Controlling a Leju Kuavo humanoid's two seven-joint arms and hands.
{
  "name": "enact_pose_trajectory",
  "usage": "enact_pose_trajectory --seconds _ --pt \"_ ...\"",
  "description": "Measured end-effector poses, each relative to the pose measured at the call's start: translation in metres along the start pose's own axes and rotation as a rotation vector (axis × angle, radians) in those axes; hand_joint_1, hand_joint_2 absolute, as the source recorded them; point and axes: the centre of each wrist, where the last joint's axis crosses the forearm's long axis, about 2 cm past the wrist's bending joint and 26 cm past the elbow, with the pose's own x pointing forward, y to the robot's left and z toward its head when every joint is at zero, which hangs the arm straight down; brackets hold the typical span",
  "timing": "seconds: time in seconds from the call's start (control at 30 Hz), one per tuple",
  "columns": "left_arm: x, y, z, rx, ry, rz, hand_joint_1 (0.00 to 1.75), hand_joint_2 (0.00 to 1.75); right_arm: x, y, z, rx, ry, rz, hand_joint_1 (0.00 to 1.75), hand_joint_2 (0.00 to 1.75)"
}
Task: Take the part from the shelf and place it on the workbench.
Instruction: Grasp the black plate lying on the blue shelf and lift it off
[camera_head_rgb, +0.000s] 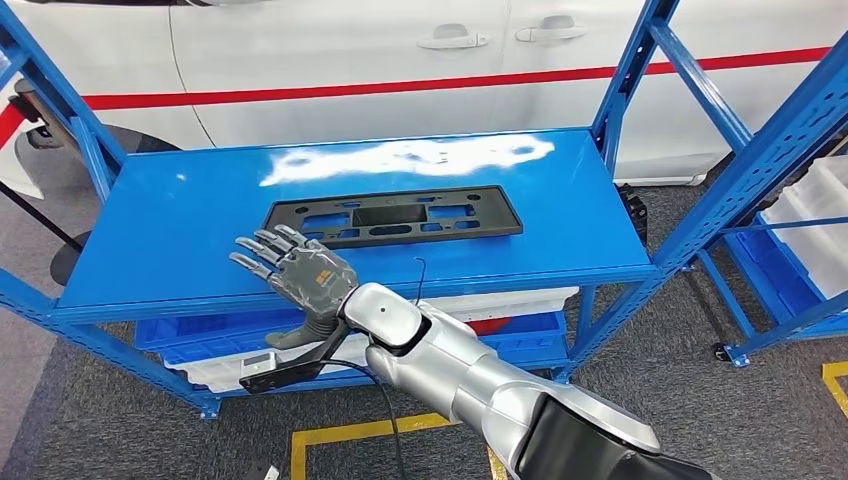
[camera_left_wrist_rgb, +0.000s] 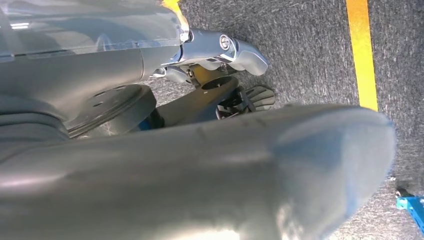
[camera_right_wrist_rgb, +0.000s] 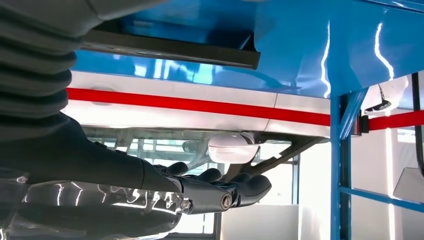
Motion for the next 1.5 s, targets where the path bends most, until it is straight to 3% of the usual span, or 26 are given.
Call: enact_pose_trajectory --seconds 0.1,0.23,0.97,1.17,1.33,1.37,1.47,1.5 --pt "0.001 -0.001 -0.001 -0.003 -0.003 -0.001 0.00 0.00 0.001 -0.001 -0.002 0.002 0.002 0.007 0.00 1.75" --pt "0.002 -0.003 -0.002 -0.010 0.000 -0.005 0.00 0.00 0.001 0.000 -0.002 0.007 0.007 0.012 0.00 0.00" --pt "-0.003 -0.005 -0.001 0.002 0.018 0.010 0.00 0.00 0.005 0.018 0.010 0.069 -0.006 -0.024 0.00 0.00" --pt "-0.002 -0.005 -0.001 0.005 0.001 0.013 0.00 0.00 0.008 0.041 0.031 0.098 -0.002 -0.087 0.00 0.00" --pt "-0.005 -0.005 0.000 0.004 -0.002 0.011 0.00 0.00 0.009 0.074 0.073 0.102 0.043 -0.050 0.00 0.00" --pt "-0.006 -0.005 0.000 0.004 -0.001 0.010 0.00 0.00 0.010 0.078 0.079 0.100 0.051 -0.050 0.00 0.44" --pt "-0.006 -0.005 0.000 0.000 -0.003 0.004 0.00 0.00 0.008 0.086 0.092 0.094 0.082 -0.067 0.00 0.44" --pt "-0.006 -0.005 0.000 -0.001 -0.005 0.002 0.00 0.00 0.007 0.088 0.096 0.088 0.093 -0.078 0.00 0.00"
